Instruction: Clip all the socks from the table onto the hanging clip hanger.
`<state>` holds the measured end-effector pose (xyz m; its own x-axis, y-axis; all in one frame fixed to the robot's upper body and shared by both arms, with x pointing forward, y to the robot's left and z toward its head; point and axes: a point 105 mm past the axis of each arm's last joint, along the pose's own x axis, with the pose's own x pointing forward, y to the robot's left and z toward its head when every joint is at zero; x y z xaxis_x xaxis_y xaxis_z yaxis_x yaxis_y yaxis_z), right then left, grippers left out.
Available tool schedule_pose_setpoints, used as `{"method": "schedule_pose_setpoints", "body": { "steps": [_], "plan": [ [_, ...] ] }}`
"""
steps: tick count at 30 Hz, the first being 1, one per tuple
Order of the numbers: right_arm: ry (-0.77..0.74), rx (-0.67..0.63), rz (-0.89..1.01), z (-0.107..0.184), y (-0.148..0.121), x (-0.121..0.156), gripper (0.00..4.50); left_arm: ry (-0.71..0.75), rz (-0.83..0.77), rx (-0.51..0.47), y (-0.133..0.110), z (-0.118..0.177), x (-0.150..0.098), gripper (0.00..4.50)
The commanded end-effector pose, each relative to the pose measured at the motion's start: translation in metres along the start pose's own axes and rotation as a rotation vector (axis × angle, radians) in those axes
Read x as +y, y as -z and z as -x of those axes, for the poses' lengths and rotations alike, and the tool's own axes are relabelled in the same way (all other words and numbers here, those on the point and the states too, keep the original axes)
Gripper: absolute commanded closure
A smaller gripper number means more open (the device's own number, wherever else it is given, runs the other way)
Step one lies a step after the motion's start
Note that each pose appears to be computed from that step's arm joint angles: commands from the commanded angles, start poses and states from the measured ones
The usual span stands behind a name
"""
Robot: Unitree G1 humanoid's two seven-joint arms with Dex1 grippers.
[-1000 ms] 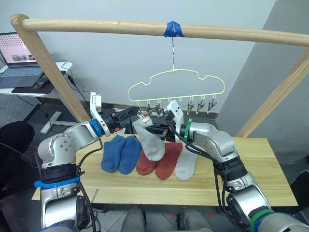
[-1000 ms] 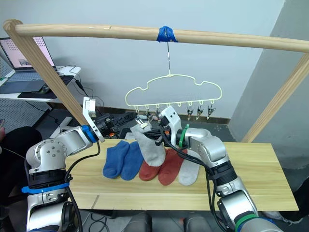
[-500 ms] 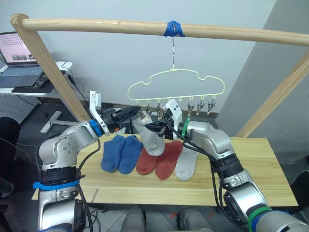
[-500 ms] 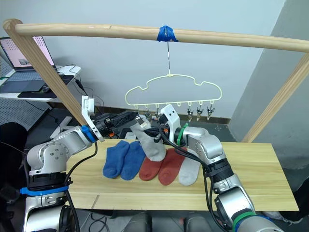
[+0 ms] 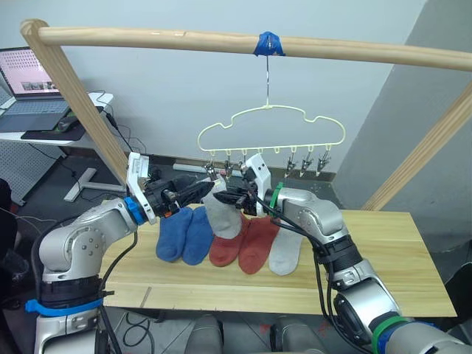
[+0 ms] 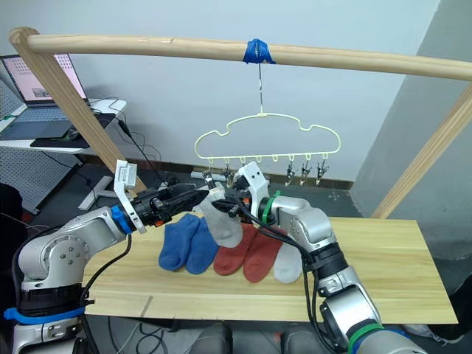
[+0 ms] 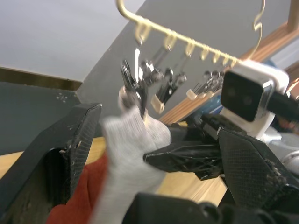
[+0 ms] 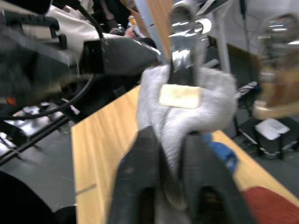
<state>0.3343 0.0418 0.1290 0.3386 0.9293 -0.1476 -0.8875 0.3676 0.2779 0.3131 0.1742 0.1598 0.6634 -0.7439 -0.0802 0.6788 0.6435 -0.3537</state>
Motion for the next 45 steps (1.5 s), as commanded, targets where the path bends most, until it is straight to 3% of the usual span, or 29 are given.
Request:
{"method": "schedule_pose_setpoints", "body": {
  "steps": [1,7,14,18,23,26,31,45],
  "plan": [
    [-0.009,-0.028,-0.005,0.004,-0.004,0.001,2.3,0.0,-0.087,-0.028,-0.012,-0.001,-0.007,0.0],
    [0.064,0.018,0.073,0.029,0.008,-0.013,0.07,0.001,-0.072,-0.034,-0.01,-0.004,-0.008,0.0],
    [0.174,0.008,0.126,0.082,0.005,-0.021,0.07,-0.014,-0.126,-0.021,-0.001,-0.008,-0.012,0.0],
    [0.23,-0.017,0.175,0.106,-0.003,-0.022,0.07,-0.099,-0.212,-0.1,-0.007,-0.02,-0.002,0.0],
    [0.219,-0.141,0.219,0.119,-0.026,-0.009,0.07,-0.171,-0.359,-0.183,-0.013,-0.036,0.006,0.0],
    [0.208,-0.197,0.211,0.126,-0.033,-0.003,0.0,-0.167,-0.383,-0.266,-0.019,-0.045,0.002,0.6],
    [0.204,-0.2,0.255,0.13,-0.03,0.0,0.0,-0.201,-0.453,-0.308,-0.017,-0.06,-0.002,2.13],
    [0.157,-0.258,0.352,0.119,-0.045,0.008,0.0,-0.304,-0.528,-0.375,-0.02,-0.092,0.014,2.13]
  ]
}}
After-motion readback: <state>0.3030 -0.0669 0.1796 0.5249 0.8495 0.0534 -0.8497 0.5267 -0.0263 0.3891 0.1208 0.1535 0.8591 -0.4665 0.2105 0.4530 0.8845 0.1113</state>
